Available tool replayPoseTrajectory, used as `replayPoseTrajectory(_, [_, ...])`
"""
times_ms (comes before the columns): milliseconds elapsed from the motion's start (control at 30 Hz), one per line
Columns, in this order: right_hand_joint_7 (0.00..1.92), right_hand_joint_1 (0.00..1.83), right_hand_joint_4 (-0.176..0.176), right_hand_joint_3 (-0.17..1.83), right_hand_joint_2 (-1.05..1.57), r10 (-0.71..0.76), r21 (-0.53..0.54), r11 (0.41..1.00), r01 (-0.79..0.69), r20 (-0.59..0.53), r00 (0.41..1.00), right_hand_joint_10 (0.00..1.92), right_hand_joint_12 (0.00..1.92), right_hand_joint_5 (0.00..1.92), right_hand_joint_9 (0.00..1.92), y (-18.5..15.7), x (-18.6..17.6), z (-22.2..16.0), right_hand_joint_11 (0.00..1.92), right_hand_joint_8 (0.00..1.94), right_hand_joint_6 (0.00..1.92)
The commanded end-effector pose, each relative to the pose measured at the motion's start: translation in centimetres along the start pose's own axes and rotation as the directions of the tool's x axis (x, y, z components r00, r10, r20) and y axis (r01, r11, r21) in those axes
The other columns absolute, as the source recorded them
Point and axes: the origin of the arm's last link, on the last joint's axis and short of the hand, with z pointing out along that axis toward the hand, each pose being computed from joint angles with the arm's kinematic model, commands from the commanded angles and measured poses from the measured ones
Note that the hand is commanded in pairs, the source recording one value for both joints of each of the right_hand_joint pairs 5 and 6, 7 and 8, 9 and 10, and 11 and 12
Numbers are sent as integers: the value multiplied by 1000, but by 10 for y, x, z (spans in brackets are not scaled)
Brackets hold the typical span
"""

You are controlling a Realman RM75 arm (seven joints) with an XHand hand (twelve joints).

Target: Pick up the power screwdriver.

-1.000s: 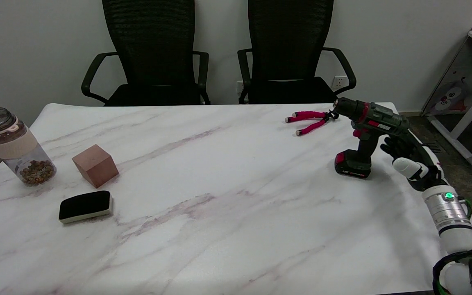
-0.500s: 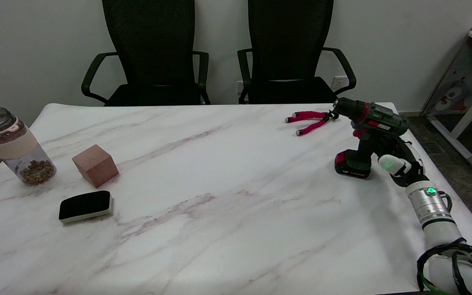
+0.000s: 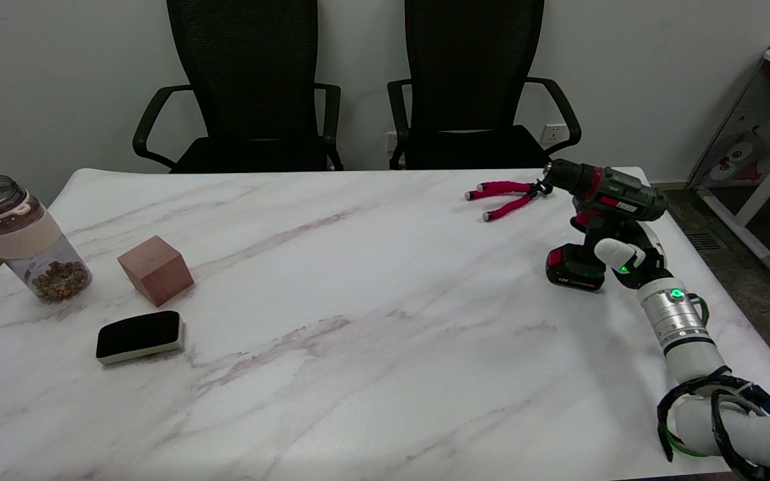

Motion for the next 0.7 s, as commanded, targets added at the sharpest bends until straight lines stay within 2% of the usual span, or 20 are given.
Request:
replayPoseTrajectory(33, [226,907,94,537,-415,6,11,1000,-6,26,1000,289,374,226,289,-3,-13,18,374,226,226])
replayPoseTrajectory(333, [293,929,88,562,-244,0,9,1000,0,18,1000,392,463,293,392,-2,-10,16,463,293,293])
replayPoseTrajectory(567, [462,988,94,570,-102,-5,10,1000,5,3,1000,525,565,462,525,-1,-6,15,565,462,462])
replayPoseTrajectory(700, [653,1016,109,596,66,-8,3,1000,8,-3,1000,669,720,653,669,0,-3,15,720,653,653])
